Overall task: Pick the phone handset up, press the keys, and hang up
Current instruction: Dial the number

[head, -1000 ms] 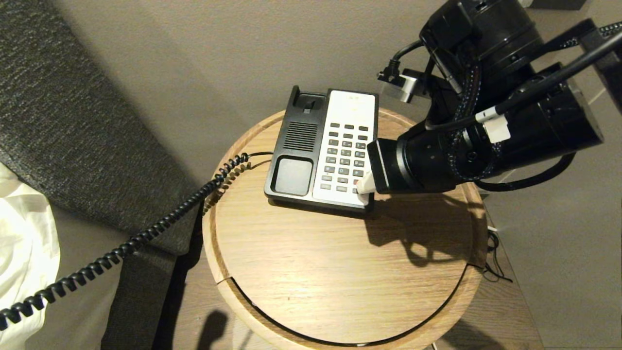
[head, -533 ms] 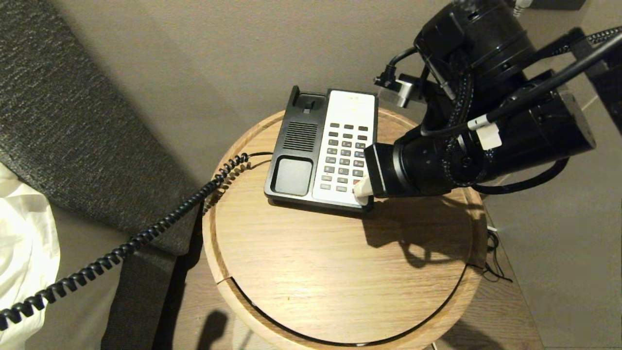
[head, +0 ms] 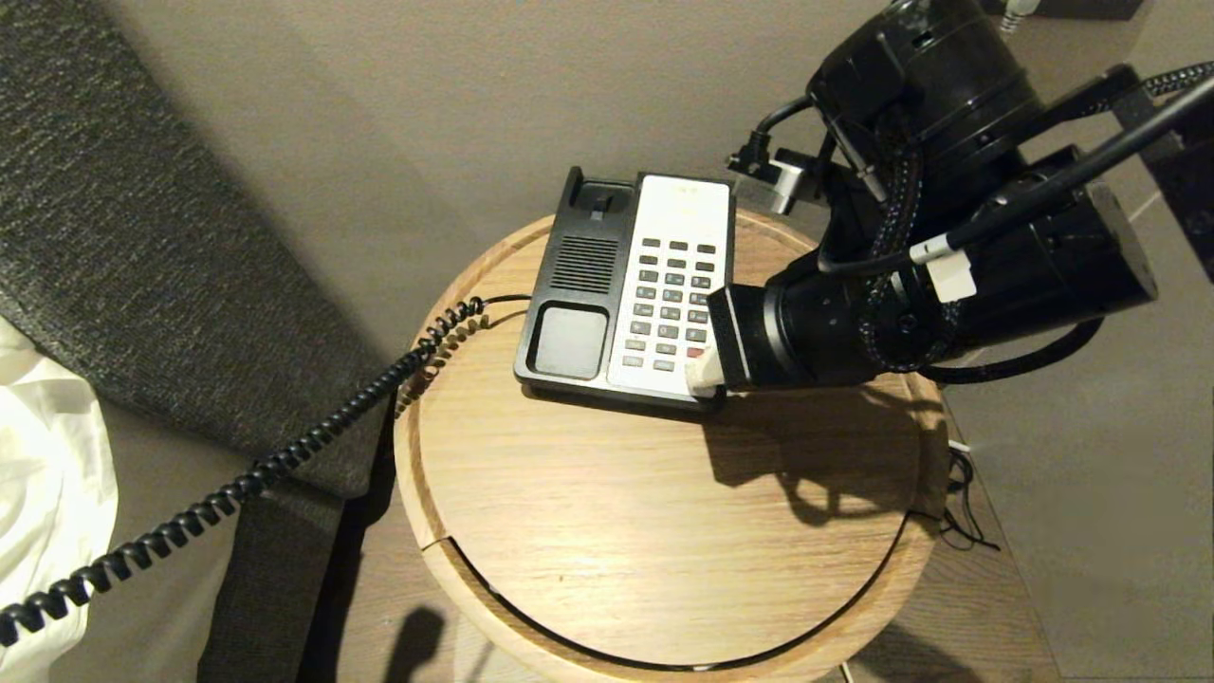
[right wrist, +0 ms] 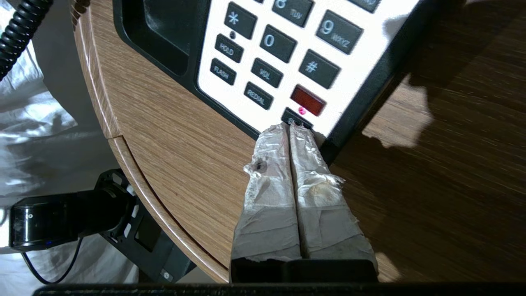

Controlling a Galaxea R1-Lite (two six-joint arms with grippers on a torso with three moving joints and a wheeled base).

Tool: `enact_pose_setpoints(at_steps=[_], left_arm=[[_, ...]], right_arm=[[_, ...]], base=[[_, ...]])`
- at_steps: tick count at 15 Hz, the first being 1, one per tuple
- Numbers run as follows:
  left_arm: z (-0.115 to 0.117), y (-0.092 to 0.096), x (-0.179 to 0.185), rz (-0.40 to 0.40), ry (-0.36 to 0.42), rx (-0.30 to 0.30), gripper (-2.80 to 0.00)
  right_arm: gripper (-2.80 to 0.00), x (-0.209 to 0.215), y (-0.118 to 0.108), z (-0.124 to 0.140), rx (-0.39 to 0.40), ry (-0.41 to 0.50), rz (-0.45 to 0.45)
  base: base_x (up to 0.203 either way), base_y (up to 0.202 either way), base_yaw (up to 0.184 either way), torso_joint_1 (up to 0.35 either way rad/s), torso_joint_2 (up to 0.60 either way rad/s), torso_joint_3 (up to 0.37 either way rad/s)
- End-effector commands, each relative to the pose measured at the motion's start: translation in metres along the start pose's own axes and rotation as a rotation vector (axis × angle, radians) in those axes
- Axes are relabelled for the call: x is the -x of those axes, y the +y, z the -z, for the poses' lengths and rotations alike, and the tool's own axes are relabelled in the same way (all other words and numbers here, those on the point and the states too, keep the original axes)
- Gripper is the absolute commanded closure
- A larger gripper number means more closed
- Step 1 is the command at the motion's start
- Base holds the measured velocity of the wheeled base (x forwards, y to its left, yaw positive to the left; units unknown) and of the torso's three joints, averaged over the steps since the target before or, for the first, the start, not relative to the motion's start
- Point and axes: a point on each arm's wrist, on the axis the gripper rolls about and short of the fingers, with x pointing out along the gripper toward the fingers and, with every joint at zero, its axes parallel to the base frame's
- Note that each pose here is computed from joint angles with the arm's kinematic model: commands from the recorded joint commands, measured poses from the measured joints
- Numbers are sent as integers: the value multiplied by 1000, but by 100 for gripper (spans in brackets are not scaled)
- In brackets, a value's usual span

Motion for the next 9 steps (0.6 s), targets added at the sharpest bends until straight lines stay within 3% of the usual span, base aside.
enact_pose_setpoints(at_steps=[1,9], left_arm=[[0,0,0,-4,1,2,0],[0,0,0,-7,2,1,0]], right_arm=[[0,15,3,0,1,-23,-23],[0,23,4,-1,0,-45,-34]], base=[[0,0,0,0,0,0],[0,0,0,0,0,0]])
